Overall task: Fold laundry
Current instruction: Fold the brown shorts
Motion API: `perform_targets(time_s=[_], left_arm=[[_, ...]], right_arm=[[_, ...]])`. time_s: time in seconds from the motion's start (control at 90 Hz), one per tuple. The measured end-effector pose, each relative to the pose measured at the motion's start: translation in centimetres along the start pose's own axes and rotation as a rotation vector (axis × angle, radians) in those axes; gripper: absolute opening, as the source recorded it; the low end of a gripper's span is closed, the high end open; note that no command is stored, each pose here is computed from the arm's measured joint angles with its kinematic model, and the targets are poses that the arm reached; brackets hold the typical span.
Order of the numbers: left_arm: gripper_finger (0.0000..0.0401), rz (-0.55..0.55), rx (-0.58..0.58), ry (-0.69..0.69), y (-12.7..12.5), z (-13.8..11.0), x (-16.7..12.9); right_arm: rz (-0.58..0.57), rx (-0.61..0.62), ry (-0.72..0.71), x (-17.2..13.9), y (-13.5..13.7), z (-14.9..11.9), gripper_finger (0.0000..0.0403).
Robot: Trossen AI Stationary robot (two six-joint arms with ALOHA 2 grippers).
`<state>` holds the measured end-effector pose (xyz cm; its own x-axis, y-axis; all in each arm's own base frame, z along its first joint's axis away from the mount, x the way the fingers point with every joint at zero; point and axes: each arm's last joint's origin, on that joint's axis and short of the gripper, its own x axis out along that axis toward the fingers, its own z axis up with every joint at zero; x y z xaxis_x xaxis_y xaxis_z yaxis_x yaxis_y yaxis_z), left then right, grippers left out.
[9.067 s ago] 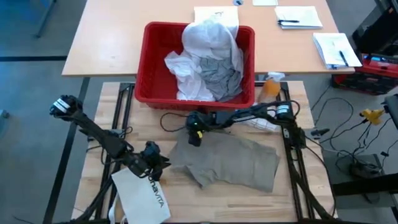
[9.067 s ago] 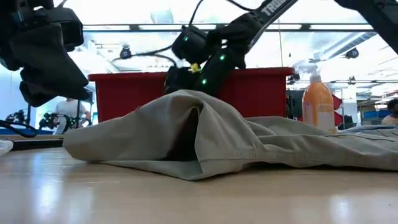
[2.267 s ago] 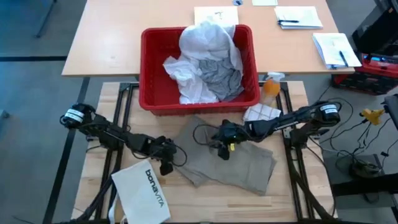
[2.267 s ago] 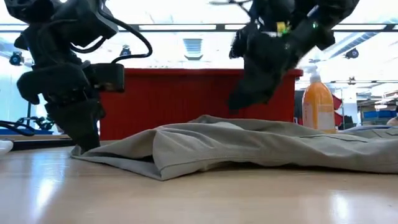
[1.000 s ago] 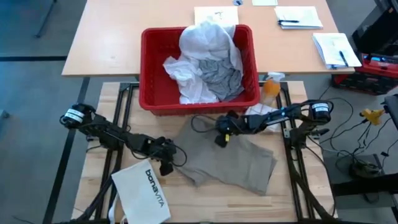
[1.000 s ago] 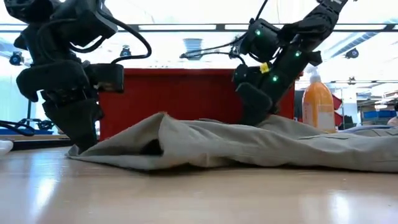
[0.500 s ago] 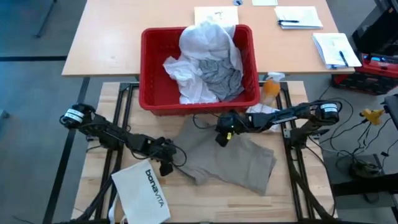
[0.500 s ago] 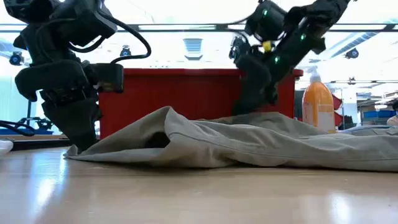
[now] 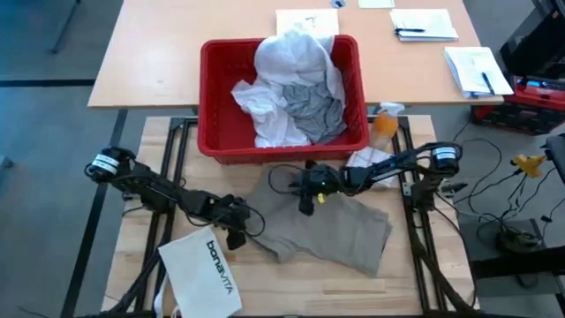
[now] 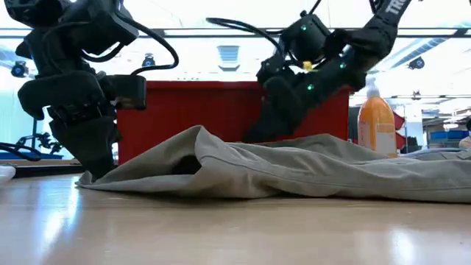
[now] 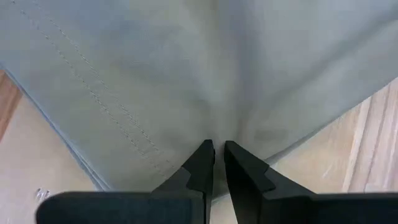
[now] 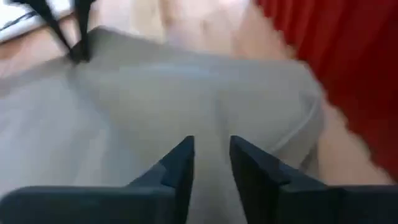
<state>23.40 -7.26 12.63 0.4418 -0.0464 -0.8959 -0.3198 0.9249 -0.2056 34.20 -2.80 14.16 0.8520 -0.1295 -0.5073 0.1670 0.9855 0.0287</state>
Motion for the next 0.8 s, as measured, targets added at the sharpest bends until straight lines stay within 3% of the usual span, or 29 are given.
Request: perform_targets(time_s=[0.144, 0.389, 0.522, 0.678, 0.8], left_arm=[[0.0025, 0.0, 0.0, 0.0, 0.0, 0.0, 0.0], [0.0025, -0.002, -0.001, 0.001, 0.0, 0.0, 0.0], [0.0025, -0.003, -0.001, 0.001, 0.0, 0.0, 0.0], [0.0025, -0.003, -0.002, 0.002, 0.0, 0.0, 0.0], [0.0025, -0.004, 0.001, 0.001, 0.0, 0.0, 0.0]], right_arm=[[-0.057, 0.055, 0.024, 0.8, -1.0, -1.0, 0.0005], [-0.192, 0.054, -0.005, 0.0, -1.8, -0.3, 0.0004], [-0.346, 0.128, 0.07, -0.7, -2.4, -1.3, 0.0002], [-0.419, 0.124, -0.019, -2.8, -1.8, -0.6, 0.0], [-0.415, 0.156, -0.018, -5.1, -1.4, -2.2, 0.0]])
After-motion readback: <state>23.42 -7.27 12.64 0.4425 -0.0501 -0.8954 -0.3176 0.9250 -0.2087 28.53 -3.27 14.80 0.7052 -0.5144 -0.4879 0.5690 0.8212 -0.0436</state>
